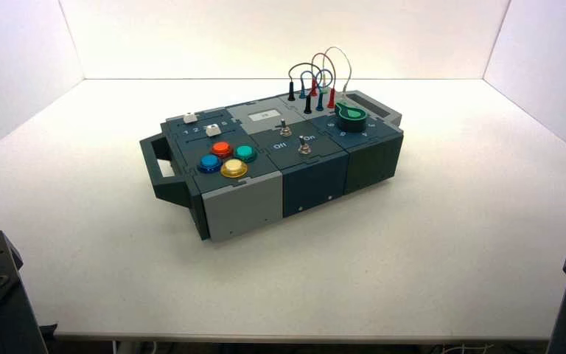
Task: Pull the blue wire.
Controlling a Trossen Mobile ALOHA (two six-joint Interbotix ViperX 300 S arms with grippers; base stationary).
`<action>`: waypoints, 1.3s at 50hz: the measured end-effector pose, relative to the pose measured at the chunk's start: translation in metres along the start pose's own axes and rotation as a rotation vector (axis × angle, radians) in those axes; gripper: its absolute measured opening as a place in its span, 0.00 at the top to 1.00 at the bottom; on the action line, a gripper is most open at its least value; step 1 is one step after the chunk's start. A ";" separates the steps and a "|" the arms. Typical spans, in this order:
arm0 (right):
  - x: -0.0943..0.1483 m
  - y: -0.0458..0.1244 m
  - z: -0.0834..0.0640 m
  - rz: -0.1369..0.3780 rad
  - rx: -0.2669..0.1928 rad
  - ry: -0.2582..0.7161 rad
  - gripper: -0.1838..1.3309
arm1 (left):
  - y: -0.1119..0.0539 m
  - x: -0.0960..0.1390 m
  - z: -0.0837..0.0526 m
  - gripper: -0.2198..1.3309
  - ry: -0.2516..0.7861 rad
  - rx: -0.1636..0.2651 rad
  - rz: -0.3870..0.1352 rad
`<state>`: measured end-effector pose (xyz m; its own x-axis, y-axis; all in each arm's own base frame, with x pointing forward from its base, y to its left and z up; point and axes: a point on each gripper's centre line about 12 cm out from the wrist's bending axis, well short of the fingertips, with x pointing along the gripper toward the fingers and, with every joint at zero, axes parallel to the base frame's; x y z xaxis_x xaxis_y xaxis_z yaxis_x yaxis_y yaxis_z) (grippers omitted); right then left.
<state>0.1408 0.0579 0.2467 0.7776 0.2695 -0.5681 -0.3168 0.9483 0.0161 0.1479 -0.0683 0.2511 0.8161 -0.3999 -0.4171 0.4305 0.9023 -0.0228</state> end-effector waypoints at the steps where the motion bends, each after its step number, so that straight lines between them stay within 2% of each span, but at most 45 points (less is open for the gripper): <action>1: 0.000 0.000 0.000 0.001 0.001 0.000 0.97 | 0.000 0.000 -0.001 0.96 0.003 0.000 0.000; 18: 0.000 0.001 0.000 0.005 0.002 -0.001 0.97 | 0.000 0.000 0.000 0.96 0.002 0.000 0.000; 27: 0.001 0.006 -0.001 0.038 -0.001 0.012 0.97 | 0.000 0.000 -0.001 0.96 0.007 -0.003 -0.002; 34: 0.011 0.018 -0.005 0.093 0.005 0.082 0.84 | 0.000 0.000 -0.002 0.96 0.010 -0.004 -0.003; 35: 0.015 0.021 -0.006 0.108 0.010 0.109 0.81 | 0.000 0.000 -0.001 0.96 0.009 -0.004 -0.003; 41: 0.033 0.033 -0.009 0.141 0.015 0.213 0.82 | 0.000 0.001 -0.001 0.96 0.010 -0.004 -0.003; 47: 0.050 0.039 -0.009 0.138 0.018 0.289 0.82 | 0.000 0.001 -0.002 0.96 0.013 -0.006 -0.004; 48: 0.061 0.042 -0.007 0.134 0.018 0.323 0.82 | 0.000 0.001 -0.002 0.96 0.015 -0.006 -0.004; 51: 0.069 0.045 -0.004 0.130 0.016 0.344 0.81 | 0.000 0.002 -0.002 0.97 0.020 -0.005 -0.003; 59: 0.102 0.057 0.012 0.126 0.017 0.398 0.66 | 0.000 0.003 -0.003 0.96 0.032 -0.008 -0.005; 65: 0.125 0.066 0.022 0.128 0.012 0.430 0.66 | 0.000 0.004 -0.004 0.97 0.041 -0.008 -0.006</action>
<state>0.2289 0.1580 0.1948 0.4354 0.2928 -0.8513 -0.3872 0.9146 0.1165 0.1490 -0.0695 0.2456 0.7971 -0.3986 -0.4536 0.4319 0.9013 -0.0330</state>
